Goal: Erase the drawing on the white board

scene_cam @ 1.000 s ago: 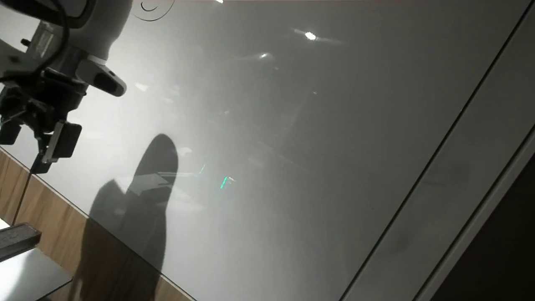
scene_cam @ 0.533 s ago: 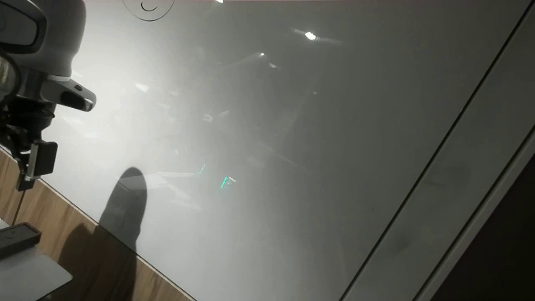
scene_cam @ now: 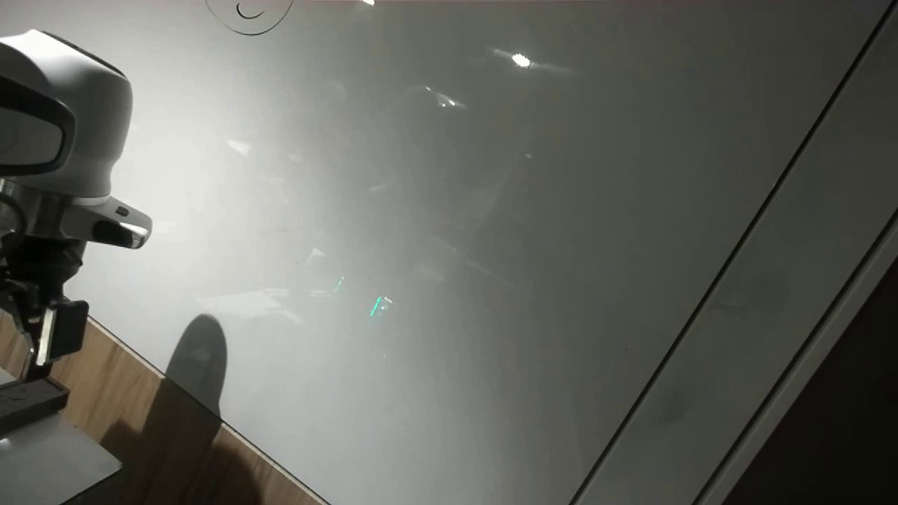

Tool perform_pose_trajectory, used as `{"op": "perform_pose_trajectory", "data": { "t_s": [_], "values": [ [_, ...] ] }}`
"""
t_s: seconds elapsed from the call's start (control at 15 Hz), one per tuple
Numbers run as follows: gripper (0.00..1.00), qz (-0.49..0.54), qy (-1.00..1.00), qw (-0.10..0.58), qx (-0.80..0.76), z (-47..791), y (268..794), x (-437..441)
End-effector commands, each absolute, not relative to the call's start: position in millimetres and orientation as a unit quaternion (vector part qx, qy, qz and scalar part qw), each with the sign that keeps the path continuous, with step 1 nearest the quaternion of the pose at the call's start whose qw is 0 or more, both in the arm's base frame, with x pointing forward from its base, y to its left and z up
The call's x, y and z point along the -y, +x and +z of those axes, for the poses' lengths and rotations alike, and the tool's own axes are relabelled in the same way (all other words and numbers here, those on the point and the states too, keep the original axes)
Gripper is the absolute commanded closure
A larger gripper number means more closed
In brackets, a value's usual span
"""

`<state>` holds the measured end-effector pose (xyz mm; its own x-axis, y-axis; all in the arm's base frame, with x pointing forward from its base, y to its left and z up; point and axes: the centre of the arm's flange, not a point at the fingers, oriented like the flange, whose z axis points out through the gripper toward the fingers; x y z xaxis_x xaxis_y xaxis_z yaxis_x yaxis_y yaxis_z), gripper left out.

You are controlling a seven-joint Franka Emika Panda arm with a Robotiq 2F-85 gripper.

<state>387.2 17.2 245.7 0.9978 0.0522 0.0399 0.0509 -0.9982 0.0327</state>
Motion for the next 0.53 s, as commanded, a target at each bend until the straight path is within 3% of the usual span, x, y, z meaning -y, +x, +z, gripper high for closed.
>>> {"op": "perform_pose_trajectory", "data": {
  "t_s": [0.0, 0.47],
  "values": [
    [0.00, 0.023, 0.999, 0.025, -0.021, 229.1, 388.3, -16.5],
    [0.00, 0.016, 0.999, 0.034, -0.022, 211.1, 402.9, -12.2]
  ]
}}
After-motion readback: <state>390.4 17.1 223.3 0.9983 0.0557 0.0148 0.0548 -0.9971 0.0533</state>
